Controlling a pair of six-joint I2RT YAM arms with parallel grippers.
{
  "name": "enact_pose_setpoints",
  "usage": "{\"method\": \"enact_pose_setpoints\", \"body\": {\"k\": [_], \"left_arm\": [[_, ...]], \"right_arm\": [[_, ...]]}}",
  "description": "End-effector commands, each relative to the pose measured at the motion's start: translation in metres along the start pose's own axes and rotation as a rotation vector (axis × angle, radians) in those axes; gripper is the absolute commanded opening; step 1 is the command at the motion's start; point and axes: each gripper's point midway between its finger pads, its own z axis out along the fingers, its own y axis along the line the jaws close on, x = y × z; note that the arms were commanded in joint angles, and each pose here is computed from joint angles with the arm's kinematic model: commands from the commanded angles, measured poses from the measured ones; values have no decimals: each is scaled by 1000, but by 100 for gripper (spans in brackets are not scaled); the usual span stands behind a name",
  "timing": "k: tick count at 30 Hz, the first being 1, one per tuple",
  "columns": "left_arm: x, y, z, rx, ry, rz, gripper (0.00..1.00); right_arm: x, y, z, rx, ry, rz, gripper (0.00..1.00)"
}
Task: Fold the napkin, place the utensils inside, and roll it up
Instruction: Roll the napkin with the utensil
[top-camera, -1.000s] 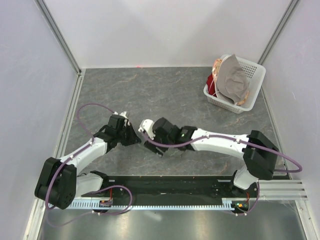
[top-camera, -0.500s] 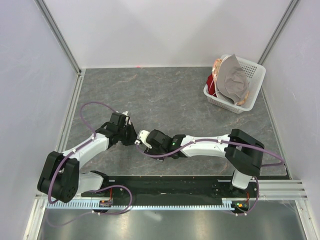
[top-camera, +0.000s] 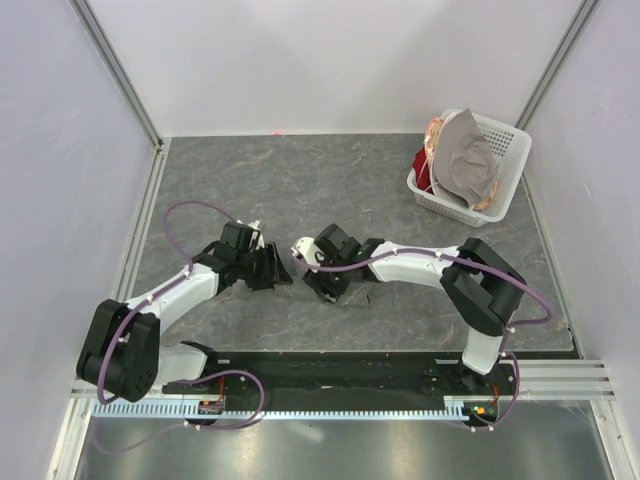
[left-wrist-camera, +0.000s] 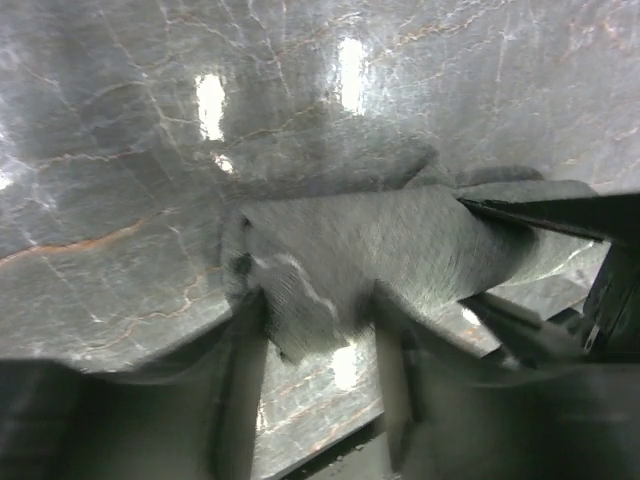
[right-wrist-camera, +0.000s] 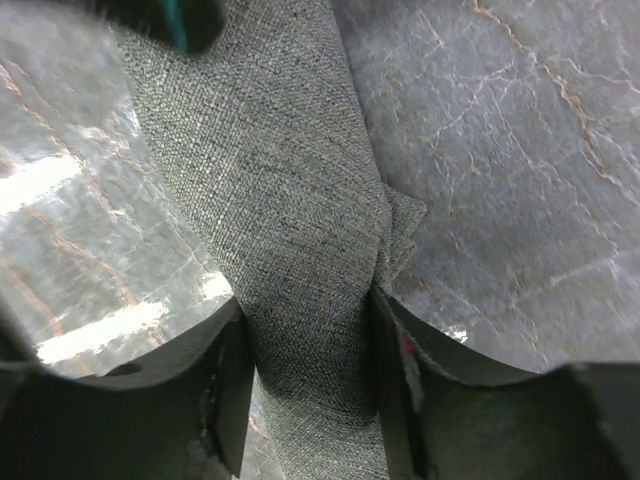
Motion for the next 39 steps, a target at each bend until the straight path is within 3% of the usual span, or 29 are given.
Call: {"method": "enact_pose_setpoints", "body": {"k": [1,4,12,20,27,33,36,39], "left_arm": [[-18,-9,-8,21,-65,43,62],[-22,0,-15,-37,-112,44,68],[-22,3,-29,-32,-197,45,67],[-12,7,-26,-25,-182,30,59],[-15,3,-15,22,-199,42,56],[-12,4,-7,53,-209,52,46],[-12,3,-6,68,-215,54,36],[-12,2,-7,67,-215,53,17]], "right_arm": [[20,27,5,-265,86,119,51],[25,33,4,-363,112,193,50],[15,33,1,-615,128,400,50],[16,13,9,-705,140,568,49],[19,12,12,-752,152,595,49],[20,9,15,-760,159,621,49],[16,5,15,-747,152,622,50],[6,-2,8,-701,130,603,57]]}}
